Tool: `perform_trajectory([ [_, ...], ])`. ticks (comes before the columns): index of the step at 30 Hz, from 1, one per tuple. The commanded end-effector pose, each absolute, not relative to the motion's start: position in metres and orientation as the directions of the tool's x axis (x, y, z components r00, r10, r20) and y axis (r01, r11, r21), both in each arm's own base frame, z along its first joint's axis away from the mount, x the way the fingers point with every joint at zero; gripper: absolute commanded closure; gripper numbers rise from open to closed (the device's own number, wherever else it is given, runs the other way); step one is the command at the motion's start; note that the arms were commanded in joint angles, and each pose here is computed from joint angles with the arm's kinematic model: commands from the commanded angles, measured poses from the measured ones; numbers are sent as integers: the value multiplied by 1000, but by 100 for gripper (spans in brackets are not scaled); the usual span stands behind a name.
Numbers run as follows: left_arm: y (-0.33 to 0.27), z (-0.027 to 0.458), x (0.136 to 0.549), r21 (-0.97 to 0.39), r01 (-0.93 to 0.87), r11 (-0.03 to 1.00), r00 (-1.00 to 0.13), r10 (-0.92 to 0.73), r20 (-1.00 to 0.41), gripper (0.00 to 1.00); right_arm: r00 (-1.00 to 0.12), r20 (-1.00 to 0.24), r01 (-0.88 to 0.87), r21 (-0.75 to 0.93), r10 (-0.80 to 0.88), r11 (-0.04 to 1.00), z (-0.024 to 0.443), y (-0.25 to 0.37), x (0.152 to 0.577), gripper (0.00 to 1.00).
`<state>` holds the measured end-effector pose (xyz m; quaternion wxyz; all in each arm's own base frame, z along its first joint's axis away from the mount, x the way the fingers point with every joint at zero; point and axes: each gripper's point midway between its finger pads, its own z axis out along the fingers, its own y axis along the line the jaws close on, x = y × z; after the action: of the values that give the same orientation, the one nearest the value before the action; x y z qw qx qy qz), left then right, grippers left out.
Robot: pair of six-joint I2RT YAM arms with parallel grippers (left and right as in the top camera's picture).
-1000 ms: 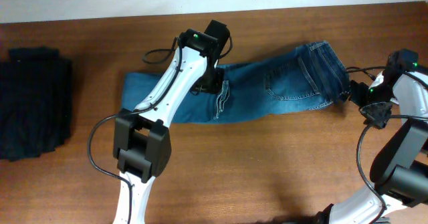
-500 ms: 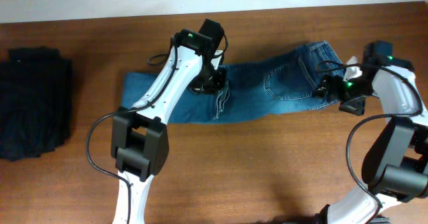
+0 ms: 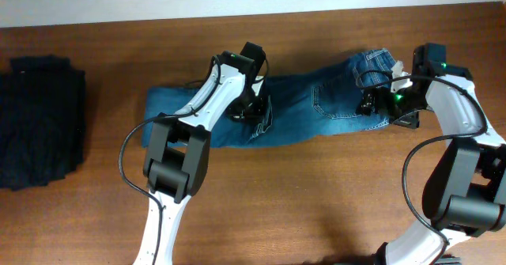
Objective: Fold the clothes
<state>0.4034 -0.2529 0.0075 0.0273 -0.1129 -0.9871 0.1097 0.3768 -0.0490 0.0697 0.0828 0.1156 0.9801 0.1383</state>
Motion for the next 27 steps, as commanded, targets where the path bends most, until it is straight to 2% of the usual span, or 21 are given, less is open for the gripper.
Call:
perform_trajectory([
  [1, -273, 20, 411, -315, 226, 922, -972, 236, -6, 75, -960, -164, 172, 298, 228, 939, 80, -44, 379, 1],
  [6, -270, 105, 448, -346, 249, 904, -963, 193, -189, 60, -959, -166, 172, 298, 228, 939, 80, -45, 379, 1],
  [7, -261, 123, 453, -334, 243, 911, -960, 177, -216, 54, -959, -166, 172, 298, 228, 939, 80, -45, 379, 1],
  [10, -219, 161, 461, -242, 185, 953, -959, 121, -257, 26, -959, -166, 172, 299, 228, 939, 80, -45, 379, 1],
  [12, -181, 175, 460, -144, 124, 982, -963, 84, -256, 16, -959, -166, 172, 299, 228, 939, 80, -45, 379, 1],
  [13, -160, 179, 458, -94, 98, 991, -967, 73, -242, 14, -959, -166, 172, 299, 229, 939, 80, -45, 379, 2],
  [19, -101, 168, 433, -26, 163, 986, -983, 161, -88, 14, -959, -167, 172, 299, 228, 939, 80, -45, 379, 1],
  [27, -44, 148, 433, 28, 165, 986, -986, 166, -18, 13, -959, -167, 172, 299, 228, 939, 80, -45, 379, 1],
])
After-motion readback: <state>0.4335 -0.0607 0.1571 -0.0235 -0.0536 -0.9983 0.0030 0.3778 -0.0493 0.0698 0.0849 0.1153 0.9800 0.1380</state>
